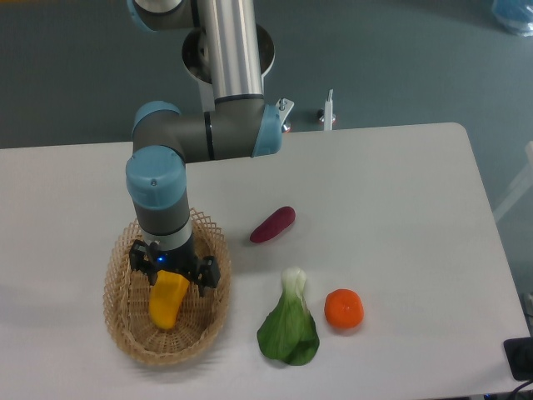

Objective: Place the mango in the basket
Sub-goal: 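Lower the mango into the basket and open the gripper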

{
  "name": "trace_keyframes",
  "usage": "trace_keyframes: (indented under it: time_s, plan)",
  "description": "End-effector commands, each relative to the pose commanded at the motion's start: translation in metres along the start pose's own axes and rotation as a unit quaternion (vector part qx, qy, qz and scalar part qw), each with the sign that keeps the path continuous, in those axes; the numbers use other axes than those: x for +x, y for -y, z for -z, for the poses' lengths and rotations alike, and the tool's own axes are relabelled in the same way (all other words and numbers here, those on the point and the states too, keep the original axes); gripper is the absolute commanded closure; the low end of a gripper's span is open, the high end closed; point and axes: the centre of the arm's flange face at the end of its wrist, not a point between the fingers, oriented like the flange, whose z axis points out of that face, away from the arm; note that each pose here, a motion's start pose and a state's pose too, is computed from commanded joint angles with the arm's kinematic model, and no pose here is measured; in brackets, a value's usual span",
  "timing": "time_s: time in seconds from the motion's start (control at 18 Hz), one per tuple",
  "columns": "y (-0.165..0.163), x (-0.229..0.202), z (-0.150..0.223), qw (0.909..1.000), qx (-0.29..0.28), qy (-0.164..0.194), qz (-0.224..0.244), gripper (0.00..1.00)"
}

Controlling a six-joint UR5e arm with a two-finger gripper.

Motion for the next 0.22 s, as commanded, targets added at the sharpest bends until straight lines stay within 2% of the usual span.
trace_keyframes:
  time_s: [0.22]
  plan:
    - [-0.0007,-0.0066,0.0096,1.0,0.007,0.005,0.004,0.0]
